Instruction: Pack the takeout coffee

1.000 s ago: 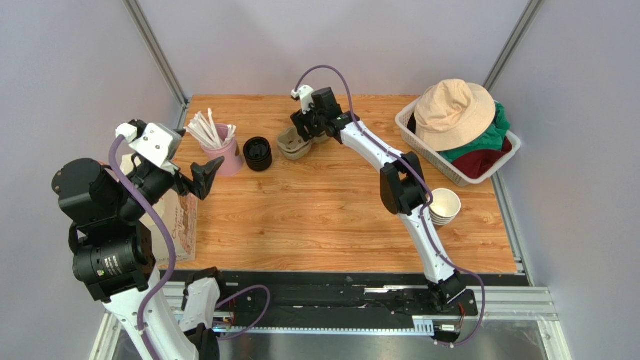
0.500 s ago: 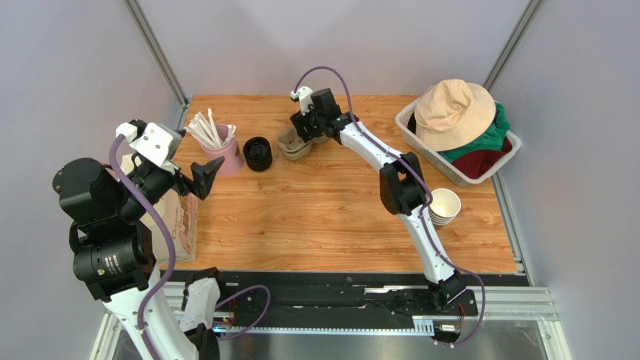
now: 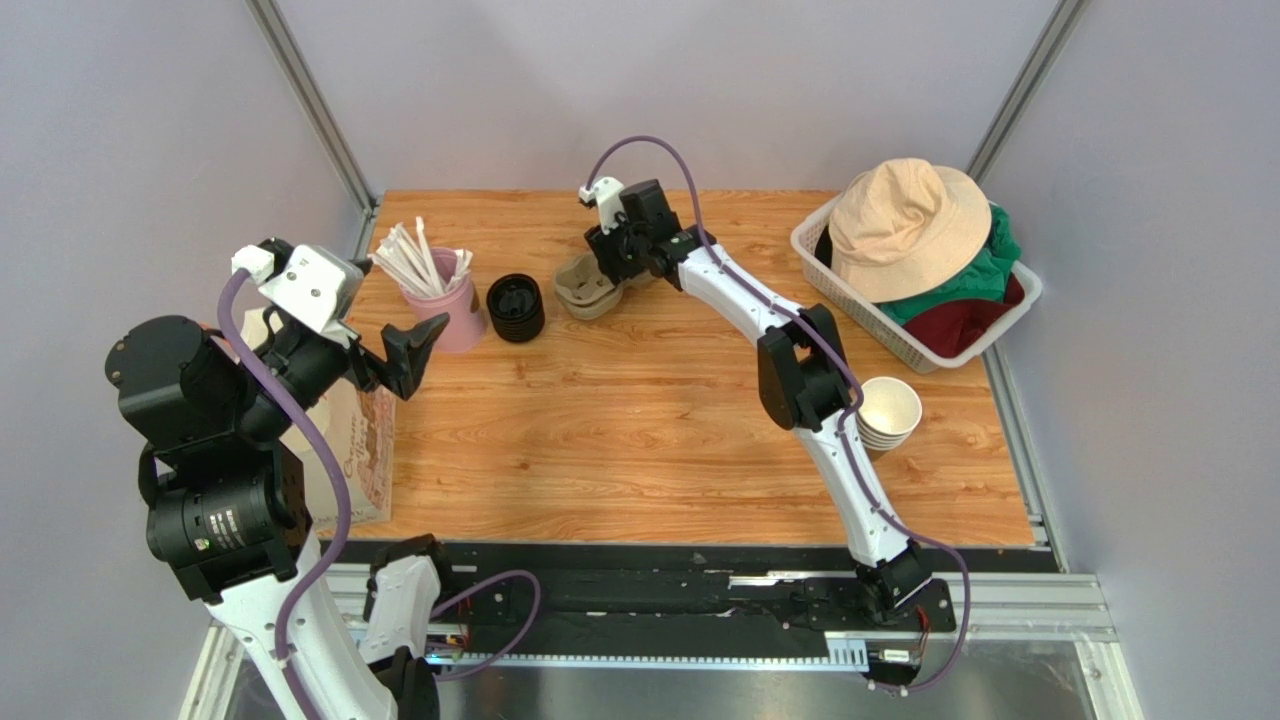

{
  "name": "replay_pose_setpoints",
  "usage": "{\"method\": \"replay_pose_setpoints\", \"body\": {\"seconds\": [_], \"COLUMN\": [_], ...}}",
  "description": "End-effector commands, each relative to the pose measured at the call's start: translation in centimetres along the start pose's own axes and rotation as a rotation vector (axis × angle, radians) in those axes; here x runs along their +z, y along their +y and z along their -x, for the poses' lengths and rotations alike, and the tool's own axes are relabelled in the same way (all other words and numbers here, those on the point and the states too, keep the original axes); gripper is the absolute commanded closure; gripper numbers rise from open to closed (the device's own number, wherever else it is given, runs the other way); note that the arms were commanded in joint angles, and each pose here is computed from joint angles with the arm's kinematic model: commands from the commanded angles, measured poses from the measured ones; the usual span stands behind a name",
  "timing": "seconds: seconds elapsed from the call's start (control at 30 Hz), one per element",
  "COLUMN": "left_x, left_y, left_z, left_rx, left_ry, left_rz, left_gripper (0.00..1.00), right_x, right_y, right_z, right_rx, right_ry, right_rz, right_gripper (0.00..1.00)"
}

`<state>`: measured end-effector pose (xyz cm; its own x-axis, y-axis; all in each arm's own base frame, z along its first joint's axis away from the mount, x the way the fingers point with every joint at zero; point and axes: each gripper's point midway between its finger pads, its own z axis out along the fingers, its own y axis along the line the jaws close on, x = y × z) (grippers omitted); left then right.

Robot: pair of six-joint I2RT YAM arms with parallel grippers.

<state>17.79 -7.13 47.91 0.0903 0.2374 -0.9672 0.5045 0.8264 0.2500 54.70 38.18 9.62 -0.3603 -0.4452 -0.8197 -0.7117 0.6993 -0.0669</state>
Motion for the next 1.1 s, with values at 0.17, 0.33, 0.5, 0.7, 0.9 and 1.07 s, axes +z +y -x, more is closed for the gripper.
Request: {"method": "replay_pose_setpoints", "body": {"seconds": [0.17,0.33,0.5,0.7,0.9,1.07], "left_x": [0.2,0.3,0.3,0.4,0.5,0.5], "left_y": [0.3,0.4,0.3,0.4,0.5,0.5], "left_z": [0.3,0.3,0.4,0.3,0.4,0.4], "left_rx": [0.009,0.004,0.006,0.005,0.003,0.003], "left_ry": [-0.014,-0.013,-0.015,-0.014,-0.015,-0.014], "left_rz": [-0.002,-0.004,-0.008,-0.009,-0.01,-0.009], "left_gripper": [0.01,0.01,0.01,0.01,0.01,0.01], "right_x": [-1.0,-2.6,-4.1,-5.9,-7.5,-8.0], "right_y": [0.5,0.2,0.2,0.2,0.0,-0.1], "right_z": [3.5,6.0,8.1,10.1,11.9,12.3], "right_rx": [-0.014,-0.021,-0.019,-0.012,-0.013,-0.013], "right_ry": [-0.086,-0.138,-0.182,-0.219,-0.26,-0.266], "right_rz": [0.012,0.003,0.005,0.003,-0.005,-0.017], "right_gripper": [0.64,0.7,0.7,0.69,0.69,0.69]}}
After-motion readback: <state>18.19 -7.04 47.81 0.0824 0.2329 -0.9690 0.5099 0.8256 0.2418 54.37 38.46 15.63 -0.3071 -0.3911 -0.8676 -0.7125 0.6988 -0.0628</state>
